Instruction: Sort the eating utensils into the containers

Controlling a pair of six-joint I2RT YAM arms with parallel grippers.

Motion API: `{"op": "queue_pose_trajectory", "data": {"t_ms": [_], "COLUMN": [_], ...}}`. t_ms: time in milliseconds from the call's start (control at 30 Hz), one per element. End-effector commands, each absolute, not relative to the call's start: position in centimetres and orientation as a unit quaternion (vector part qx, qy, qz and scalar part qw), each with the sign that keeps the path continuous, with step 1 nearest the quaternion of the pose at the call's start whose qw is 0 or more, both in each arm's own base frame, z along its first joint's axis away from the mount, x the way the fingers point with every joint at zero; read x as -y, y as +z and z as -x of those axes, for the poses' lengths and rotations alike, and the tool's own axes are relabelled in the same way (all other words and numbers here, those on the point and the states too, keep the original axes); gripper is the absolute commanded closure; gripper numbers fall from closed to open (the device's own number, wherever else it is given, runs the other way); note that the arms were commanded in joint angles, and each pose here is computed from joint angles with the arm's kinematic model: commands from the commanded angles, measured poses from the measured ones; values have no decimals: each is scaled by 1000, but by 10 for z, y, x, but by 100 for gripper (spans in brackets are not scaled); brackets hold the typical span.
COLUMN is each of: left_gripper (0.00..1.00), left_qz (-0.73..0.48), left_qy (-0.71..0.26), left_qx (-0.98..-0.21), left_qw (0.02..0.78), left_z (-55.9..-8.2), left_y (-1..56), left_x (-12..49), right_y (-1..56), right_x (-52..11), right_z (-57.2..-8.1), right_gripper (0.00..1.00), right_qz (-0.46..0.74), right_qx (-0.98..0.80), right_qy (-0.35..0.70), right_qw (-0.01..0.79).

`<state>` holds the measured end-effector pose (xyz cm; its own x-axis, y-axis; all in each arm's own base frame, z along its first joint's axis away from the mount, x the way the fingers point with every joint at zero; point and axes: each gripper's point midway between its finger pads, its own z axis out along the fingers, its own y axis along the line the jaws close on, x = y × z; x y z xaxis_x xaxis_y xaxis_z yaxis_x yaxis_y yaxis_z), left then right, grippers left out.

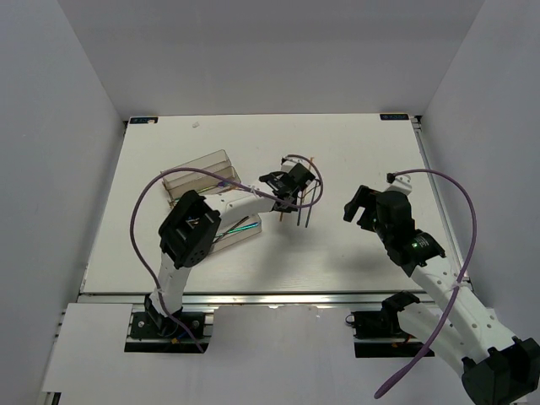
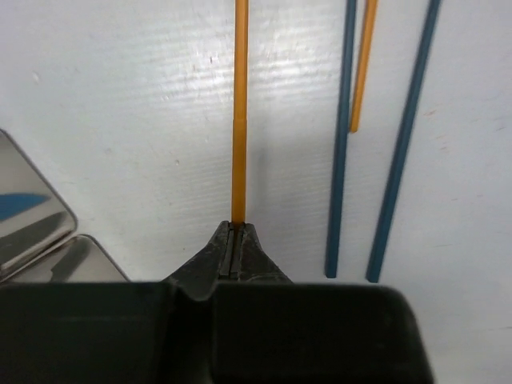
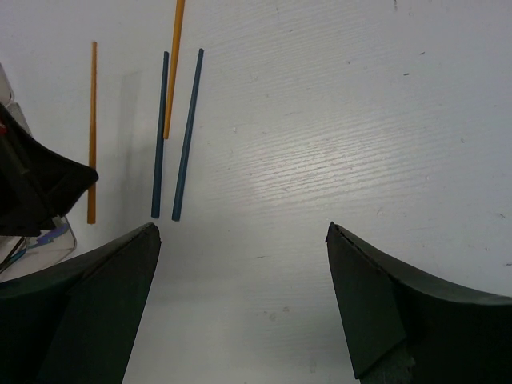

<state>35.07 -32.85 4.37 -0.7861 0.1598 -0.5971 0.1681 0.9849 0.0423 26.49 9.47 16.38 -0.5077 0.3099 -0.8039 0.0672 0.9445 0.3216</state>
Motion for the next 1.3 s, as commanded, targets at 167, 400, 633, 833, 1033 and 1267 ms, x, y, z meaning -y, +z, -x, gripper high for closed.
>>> {"op": "queue_pose_trajectory", "data": {"t_ms": [167,400,633,833,1033,1267], "left_gripper": [100,100,100,100,100,100], "left_qz": [-62,-98,-176,-244,-267,-321], "left_qy": [-33,75,144,174,183,125], "left_qx": [-900,-872,-806,-754,-745,-759], "left_qw": [431,473,546,584,583,553], "left_z": [-380,-414,-439,-444,-460,-479], "left_y": [147,187,225,233,219,179], "left_x": [326,254,171,108,55,50], "right_y": [177,180,183,187,192,193], "right_x": [-97,-98,-110,-119,-127,-130], "right_z": [-270,-270,-270,-266,-260,-259], "right_gripper": [11,11,11,11,11,11], "right_qz": [-101,-91,-71,-54,-37,-31], "right_qx": [-846,-844,-842,-838,-830,-826], "right_qy": [134,139,164,189,217,226], "right_qw": [506,510,509,510,513,516]}}
